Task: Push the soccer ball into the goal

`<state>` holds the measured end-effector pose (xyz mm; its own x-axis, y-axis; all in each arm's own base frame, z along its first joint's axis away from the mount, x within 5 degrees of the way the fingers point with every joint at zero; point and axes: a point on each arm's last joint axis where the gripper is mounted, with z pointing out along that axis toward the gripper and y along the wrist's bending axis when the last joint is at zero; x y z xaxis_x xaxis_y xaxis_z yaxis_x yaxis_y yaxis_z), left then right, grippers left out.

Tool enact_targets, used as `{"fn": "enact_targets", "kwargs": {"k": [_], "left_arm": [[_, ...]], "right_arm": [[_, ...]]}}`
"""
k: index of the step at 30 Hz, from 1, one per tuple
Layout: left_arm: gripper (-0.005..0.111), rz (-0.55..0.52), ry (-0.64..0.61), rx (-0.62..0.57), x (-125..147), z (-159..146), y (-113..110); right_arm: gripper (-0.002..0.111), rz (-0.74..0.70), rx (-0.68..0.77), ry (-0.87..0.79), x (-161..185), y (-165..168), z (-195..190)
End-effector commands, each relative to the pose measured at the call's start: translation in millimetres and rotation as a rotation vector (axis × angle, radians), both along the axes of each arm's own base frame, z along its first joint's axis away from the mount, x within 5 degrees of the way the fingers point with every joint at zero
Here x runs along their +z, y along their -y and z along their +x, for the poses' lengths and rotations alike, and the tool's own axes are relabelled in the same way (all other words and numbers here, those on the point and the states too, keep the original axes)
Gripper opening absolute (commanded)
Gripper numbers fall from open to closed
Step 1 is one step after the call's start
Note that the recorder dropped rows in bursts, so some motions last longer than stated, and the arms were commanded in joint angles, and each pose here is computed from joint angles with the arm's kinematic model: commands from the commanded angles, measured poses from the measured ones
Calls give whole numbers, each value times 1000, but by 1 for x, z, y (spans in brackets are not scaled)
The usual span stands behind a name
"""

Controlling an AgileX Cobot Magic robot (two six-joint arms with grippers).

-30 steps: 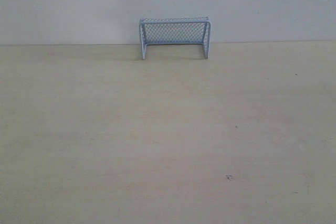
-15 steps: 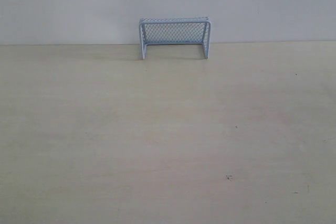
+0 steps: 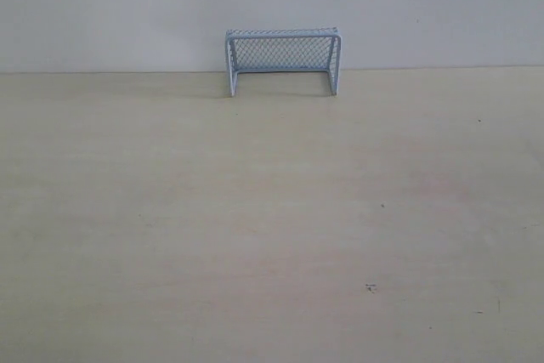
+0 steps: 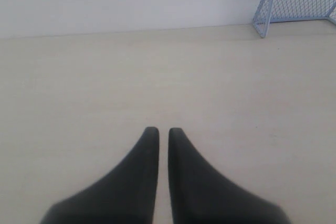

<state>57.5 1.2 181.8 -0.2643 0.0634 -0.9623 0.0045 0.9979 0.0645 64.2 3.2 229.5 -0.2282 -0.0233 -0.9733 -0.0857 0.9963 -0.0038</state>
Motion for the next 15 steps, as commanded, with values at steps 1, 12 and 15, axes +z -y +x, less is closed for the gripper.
{"fn": "enact_targets", "kwargs": {"k": [1, 12, 15], "left_arm": [[6, -16, 19, -6, 3, 0, 1], [6, -16, 19, -6, 3, 0, 1], [6, -16, 19, -6, 3, 0, 1]], "right_arm": [[0, 22, -30, 41, -6, 2, -4], [0, 41, -75, 35, -28, 5, -7], [0, 41, -74, 35, -33, 4, -8]]}}
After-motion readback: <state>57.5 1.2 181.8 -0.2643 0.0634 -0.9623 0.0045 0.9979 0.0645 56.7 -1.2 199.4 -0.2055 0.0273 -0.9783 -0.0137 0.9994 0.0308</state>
